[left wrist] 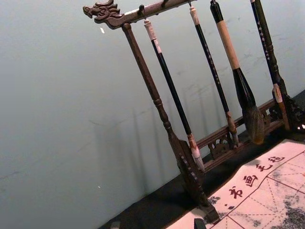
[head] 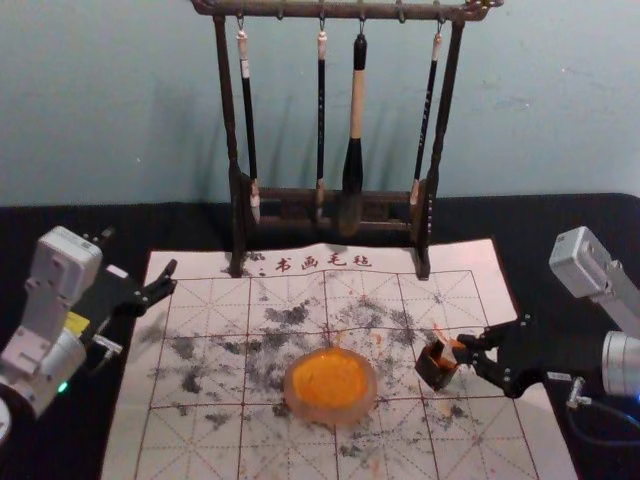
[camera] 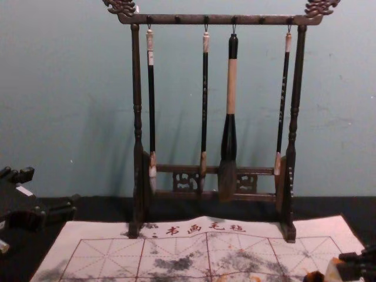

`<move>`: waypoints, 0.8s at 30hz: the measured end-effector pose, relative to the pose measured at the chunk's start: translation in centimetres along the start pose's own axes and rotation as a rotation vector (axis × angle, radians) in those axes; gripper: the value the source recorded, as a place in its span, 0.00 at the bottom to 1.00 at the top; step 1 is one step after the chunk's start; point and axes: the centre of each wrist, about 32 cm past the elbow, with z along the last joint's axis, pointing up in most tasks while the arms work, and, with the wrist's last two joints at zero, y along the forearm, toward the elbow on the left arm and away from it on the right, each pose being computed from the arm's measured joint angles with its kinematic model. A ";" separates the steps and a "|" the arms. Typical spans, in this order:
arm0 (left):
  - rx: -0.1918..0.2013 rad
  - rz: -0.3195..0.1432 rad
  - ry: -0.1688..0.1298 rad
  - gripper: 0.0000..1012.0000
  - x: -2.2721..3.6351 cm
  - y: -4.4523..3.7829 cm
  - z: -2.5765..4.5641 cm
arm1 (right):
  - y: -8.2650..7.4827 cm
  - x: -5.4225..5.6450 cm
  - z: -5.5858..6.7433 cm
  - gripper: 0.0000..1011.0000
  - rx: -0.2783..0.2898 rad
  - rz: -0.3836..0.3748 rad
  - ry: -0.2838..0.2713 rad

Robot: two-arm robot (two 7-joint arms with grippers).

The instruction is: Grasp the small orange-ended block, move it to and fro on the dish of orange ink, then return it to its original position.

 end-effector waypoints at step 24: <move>0.000 0.000 0.000 0.99 0.00 0.00 0.00 | 0.8 0.3 0.0 0.08 -0.010 0.012 0.007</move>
